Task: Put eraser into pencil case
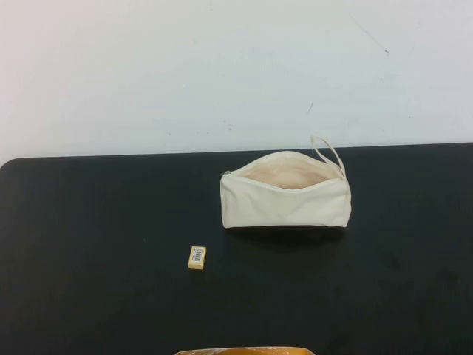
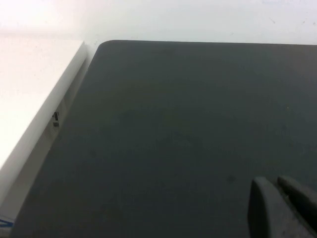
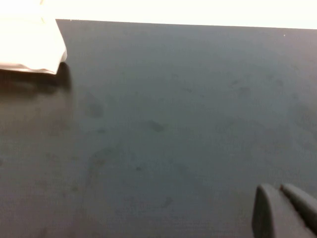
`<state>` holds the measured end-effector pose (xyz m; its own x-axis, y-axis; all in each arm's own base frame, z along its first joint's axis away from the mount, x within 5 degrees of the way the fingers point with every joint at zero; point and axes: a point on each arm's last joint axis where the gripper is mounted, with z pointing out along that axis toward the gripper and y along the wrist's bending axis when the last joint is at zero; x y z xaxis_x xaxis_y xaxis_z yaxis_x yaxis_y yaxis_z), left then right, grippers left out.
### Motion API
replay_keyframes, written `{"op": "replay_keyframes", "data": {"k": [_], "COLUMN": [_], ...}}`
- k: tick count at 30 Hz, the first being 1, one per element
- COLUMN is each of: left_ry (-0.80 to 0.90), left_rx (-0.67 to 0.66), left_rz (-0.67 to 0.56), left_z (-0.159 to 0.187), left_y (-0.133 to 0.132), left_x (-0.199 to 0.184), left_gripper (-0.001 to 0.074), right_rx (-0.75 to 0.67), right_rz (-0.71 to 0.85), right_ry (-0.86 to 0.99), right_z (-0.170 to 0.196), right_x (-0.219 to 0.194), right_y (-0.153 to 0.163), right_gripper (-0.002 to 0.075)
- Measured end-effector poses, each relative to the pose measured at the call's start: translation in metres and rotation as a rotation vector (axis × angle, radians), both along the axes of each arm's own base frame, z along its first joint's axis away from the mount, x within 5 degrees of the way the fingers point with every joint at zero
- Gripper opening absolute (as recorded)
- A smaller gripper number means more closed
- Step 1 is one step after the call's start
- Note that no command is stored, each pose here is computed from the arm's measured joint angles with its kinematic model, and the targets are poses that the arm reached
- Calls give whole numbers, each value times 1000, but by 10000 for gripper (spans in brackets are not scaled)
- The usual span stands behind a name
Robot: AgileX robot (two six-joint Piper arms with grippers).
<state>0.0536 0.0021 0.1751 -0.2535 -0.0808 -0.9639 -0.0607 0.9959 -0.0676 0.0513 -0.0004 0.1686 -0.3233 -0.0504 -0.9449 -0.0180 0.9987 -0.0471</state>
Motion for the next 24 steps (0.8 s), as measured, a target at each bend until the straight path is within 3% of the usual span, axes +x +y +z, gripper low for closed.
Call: {"op": "replay_keyframes", "data": {"k": [24], "left_ry": [-6], "left_rx": [-45], "left_rz": [-5], "left_z": [0], "left_y": [-1], "left_x": [0], "left_gripper": [-2], "right_rx": [0], "right_rz": [0], "right_ry": [0], "right_z": [0], "right_x": [0], "right_y": [0], "right_gripper": [-1]}}
